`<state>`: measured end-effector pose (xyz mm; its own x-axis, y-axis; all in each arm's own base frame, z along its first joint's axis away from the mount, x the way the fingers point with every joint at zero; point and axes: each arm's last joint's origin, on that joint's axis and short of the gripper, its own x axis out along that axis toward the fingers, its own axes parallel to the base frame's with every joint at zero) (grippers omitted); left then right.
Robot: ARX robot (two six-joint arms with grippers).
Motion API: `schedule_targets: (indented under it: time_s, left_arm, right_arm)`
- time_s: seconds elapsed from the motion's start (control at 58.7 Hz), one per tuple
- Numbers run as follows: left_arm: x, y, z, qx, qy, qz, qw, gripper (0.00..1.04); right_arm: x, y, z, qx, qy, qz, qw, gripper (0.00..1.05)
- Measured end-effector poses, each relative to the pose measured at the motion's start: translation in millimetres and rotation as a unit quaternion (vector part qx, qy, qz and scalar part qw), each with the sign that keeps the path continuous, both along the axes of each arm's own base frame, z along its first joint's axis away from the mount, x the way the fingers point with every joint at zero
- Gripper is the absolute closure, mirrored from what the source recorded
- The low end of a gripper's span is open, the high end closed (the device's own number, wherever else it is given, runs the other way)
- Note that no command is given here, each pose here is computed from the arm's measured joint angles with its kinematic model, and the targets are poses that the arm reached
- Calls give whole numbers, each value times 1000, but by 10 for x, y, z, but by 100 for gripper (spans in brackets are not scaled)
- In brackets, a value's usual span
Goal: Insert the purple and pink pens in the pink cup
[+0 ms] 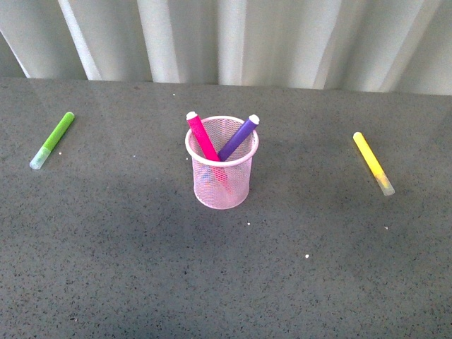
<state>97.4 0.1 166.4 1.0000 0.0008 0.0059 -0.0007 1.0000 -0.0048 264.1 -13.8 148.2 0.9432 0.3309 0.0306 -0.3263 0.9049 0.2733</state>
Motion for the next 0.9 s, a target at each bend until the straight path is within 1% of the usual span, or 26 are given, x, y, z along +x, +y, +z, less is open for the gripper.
schedule_targets:
  time_s: [0.034, 0.051, 0.068, 0.102, 0.136, 0.188, 0.324, 0.443, 0.477, 0.494, 0.528, 0.58, 0.903]
  left_arm:
    - [0, 0, 0, 0, 0, 0, 1000, 7]
    - [0, 0, 0, 0, 0, 0, 1000, 7]
    - [0, 0, 0, 0, 0, 0, 1000, 7]
    - [0, 0, 0, 0, 0, 0, 1000, 7]
    - [0, 0, 0, 0, 0, 0, 1000, 7]
    - [0, 0, 0, 0, 0, 0, 1000, 7]
    - [0, 0, 0, 0, 0, 0, 1000, 7]
    - [0, 0, 0, 0, 0, 0, 1000, 7]
    - [0, 0, 0, 0, 0, 0, 1000, 7]
    - [0, 0, 0, 0, 0, 0, 1000, 7]
    - [0, 0, 0, 0, 0, 0, 1000, 7]
    - [0, 0, 0, 0, 0, 0, 1000, 7]
    - [0, 0, 0, 0, 0, 0, 1000, 7]
  right_arm:
    - [-24, -13, -37, -6, 9, -21, 1000, 8]
    - [-44, -11, -58, -21, 10, -49, 999, 11]
    - [-57, -11, -66, -25, 12, -63, 998, 13]
    - [-116, -12, -85, -60, 13, -115, 991, 20]
    - [-169, -11, -84, -81, 13, -141, 987, 25]
    - [-255, -3, -63, -104, 10, -163, 981, 34]
    - [-471, 90, 0, -130, 2, -174, 976, 59]
    - [-617, 135, 19, -137, 4, -164, 977, 78]
    - [-656, 135, 46, -140, 11, -163, 977, 86]
    - [-667, 135, 55, -140, 11, -163, 977, 87]
    - [-712, 135, 93, -139, 7, -164, 977, 94]
    - [-769, 136, 128, -140, 0, -165, 976, 102]
    - [-1054, 137, 141, -139, -2, -166, 976, 101]
